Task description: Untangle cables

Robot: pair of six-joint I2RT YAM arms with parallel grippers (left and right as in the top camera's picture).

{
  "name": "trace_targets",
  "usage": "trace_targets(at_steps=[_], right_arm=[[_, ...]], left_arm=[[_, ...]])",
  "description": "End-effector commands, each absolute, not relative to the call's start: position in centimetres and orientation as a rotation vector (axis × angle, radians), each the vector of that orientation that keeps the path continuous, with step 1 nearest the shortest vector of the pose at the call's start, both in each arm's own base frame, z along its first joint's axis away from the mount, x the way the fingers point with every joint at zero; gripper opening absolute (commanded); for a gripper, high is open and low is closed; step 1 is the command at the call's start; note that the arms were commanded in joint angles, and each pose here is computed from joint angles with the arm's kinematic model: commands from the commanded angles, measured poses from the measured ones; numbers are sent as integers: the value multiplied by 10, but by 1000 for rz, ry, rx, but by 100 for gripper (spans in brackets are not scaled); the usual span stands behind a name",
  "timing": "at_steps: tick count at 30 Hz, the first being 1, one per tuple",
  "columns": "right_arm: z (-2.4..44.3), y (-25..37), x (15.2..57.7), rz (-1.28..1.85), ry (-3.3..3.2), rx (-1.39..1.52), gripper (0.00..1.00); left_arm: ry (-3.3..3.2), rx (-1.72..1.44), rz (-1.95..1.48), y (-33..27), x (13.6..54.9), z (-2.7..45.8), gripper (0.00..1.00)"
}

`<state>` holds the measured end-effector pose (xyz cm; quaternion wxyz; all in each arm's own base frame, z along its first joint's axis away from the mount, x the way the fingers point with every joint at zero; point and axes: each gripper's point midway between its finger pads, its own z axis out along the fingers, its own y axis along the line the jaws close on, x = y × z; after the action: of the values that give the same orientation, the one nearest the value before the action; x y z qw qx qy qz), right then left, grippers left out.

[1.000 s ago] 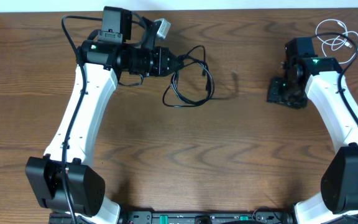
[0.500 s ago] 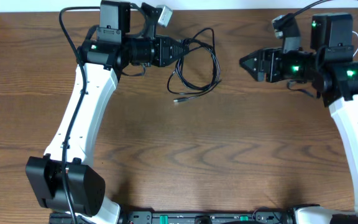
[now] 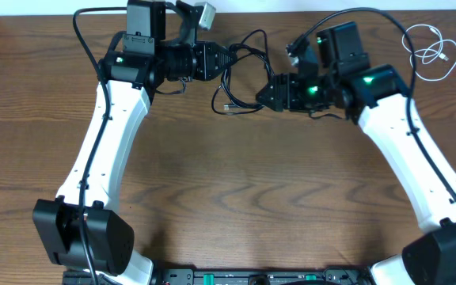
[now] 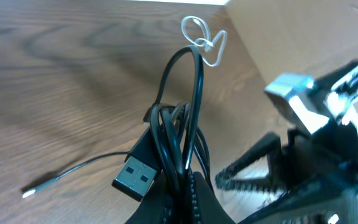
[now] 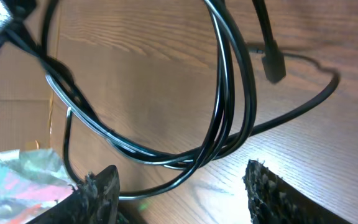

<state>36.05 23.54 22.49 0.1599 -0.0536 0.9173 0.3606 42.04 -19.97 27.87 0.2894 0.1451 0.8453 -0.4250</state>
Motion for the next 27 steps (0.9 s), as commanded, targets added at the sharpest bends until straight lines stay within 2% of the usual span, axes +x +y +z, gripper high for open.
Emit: trace_targets(at_steps=[1,6,11,21,23,24,27], right_arm=[[212,246,361,1029,2677,-48,60],[199,254,363,970,2708,9,55],[194,258,368,975,2706,32,44],[149,263,375,958,2817,118,43],[145,260,372,936,2838,125,39],[142,256,370,902,2852,115,30],[128,236,366,722,2902,152,17]], left_arm=[[2330,181,-1029,-184,436,269,7],[2359,103,-881,-177,445,259,7],[2373,103,-760,-185,447,252,7],[2377,128,-714,-197,443,250,7],[2376,118,-694,-195,445,249,7],[2376,110,-676,-193,446,248,7],[2367,97,-664,-189,449,250,8]])
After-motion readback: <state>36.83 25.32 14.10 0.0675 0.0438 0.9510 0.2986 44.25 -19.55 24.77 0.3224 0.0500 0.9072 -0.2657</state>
